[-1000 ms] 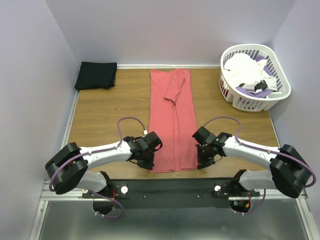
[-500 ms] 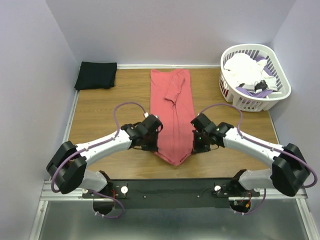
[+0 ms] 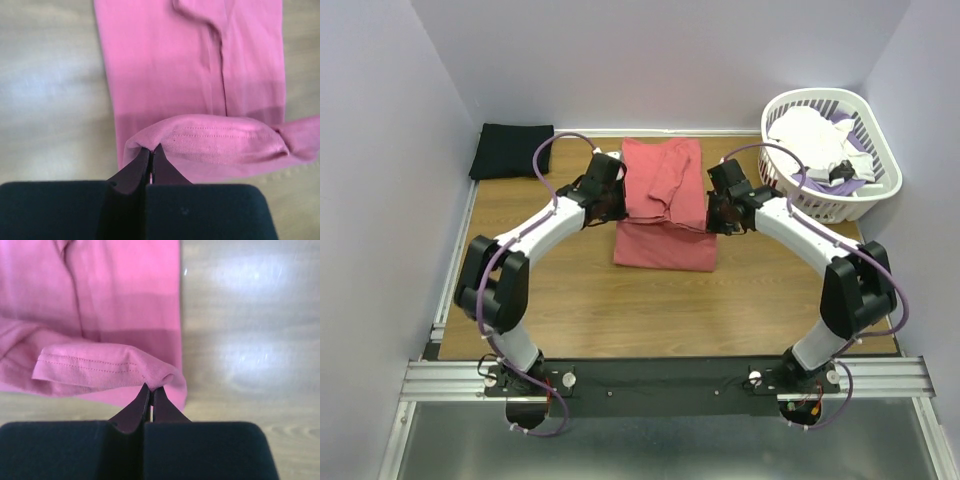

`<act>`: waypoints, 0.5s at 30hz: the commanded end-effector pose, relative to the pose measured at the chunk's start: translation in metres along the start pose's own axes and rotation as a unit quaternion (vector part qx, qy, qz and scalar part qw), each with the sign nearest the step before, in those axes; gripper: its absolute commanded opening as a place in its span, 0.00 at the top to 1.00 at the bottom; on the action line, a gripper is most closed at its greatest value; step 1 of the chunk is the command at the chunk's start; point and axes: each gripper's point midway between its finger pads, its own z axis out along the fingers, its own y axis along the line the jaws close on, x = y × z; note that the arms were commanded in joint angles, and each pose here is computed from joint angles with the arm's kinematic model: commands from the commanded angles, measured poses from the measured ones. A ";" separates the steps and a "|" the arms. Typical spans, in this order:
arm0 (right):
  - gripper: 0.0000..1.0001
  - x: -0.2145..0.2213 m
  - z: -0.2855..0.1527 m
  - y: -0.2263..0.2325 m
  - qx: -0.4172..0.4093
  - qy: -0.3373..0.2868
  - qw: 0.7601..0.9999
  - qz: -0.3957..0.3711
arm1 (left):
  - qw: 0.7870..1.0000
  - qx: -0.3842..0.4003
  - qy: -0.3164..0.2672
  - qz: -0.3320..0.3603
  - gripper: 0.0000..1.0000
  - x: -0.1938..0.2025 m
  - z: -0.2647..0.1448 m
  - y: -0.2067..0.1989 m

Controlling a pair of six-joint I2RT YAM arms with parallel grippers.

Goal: Fold and stack the t-shirts
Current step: Fold the tshirt

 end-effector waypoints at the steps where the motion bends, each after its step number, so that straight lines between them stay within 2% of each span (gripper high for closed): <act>1: 1.00 -0.032 0.019 -0.007 0.017 -0.029 0.999 -0.021 | 0.999 0.009 -0.021 0.025 1.00 -0.030 0.026 0.003; 8: 1.00 -0.062 0.048 -0.015 0.022 -0.040 0.999 -0.017 | 0.999 0.000 -0.038 0.016 1.00 -0.052 0.054 0.013; 15: 1.00 -0.072 0.067 -0.010 0.012 -0.038 0.999 -0.017 | 0.999 -0.005 -0.032 -0.001 1.00 -0.048 0.072 0.023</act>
